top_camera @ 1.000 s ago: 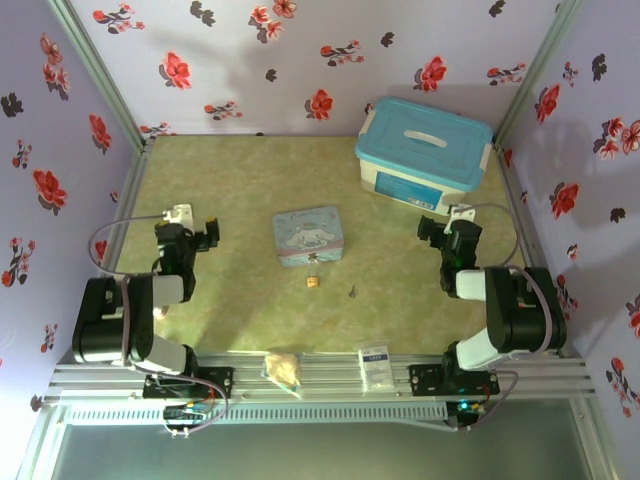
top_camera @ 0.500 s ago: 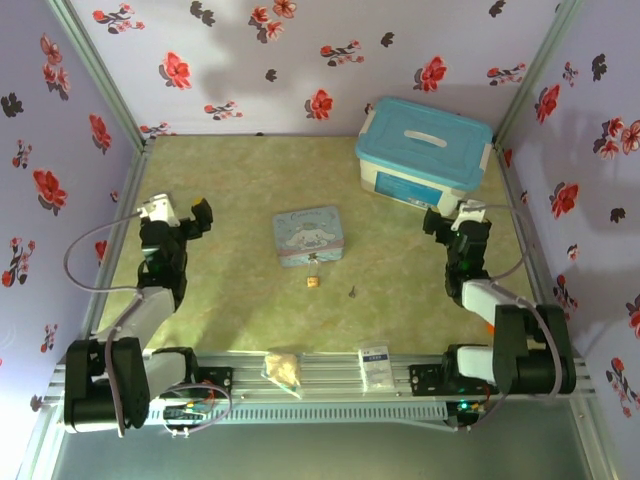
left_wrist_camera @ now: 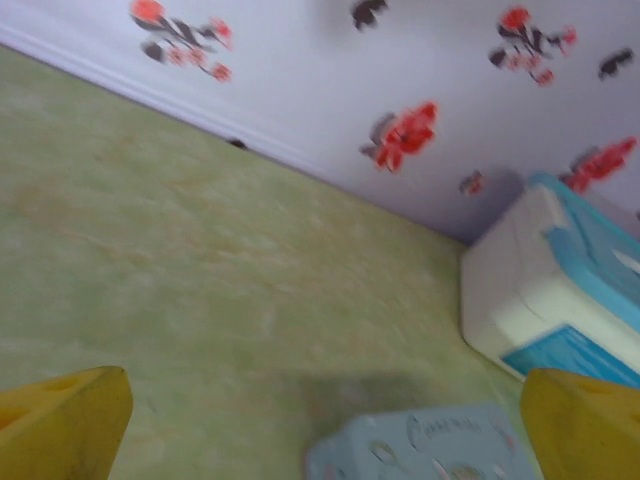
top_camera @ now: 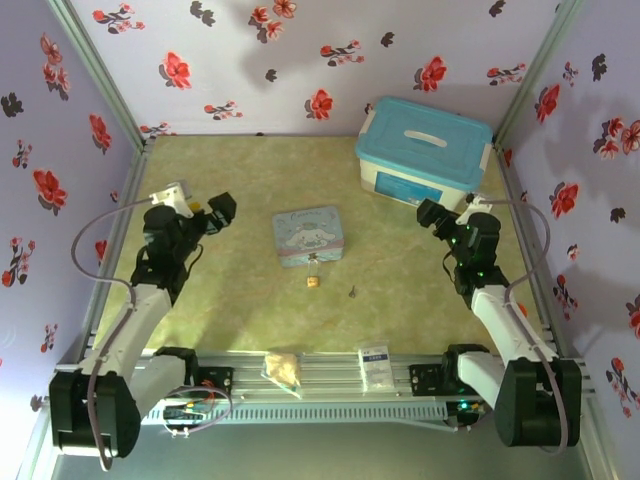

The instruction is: Unlock the padlock with the key

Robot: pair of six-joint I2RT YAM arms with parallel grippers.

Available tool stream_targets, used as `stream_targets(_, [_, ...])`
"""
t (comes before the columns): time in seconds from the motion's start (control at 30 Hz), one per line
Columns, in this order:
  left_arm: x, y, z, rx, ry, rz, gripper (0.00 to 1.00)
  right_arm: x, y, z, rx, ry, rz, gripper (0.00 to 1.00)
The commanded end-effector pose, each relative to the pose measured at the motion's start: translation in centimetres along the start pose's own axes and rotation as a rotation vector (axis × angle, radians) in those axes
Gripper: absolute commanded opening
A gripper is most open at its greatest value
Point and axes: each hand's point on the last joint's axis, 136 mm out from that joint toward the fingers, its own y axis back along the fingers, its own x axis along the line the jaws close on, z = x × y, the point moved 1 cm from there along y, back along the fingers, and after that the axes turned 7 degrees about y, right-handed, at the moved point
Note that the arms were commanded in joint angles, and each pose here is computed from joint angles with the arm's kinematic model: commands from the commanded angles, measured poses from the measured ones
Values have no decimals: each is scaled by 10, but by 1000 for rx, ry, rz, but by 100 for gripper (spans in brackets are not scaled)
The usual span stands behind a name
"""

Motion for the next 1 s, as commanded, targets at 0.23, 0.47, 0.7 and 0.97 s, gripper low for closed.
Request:
stream_targets(0.23, [-61, 11, -77, 328, -40, -101, 100, 51, 23, -80, 348, 23, 49, 95])
stream_targets(0.47, [-86, 8, -125, 421, -26, -157, 100, 77, 31, -141, 491, 82, 42, 88])
stream_targets(0.7, [-96, 2, -160, 487, -37, -141, 100, 113, 33, -190, 523, 141, 76, 69])
stream_targets(0.97, [-95, 6, -174, 495, 19, -142, 100, 125, 38, -230, 600, 300, 15, 61])
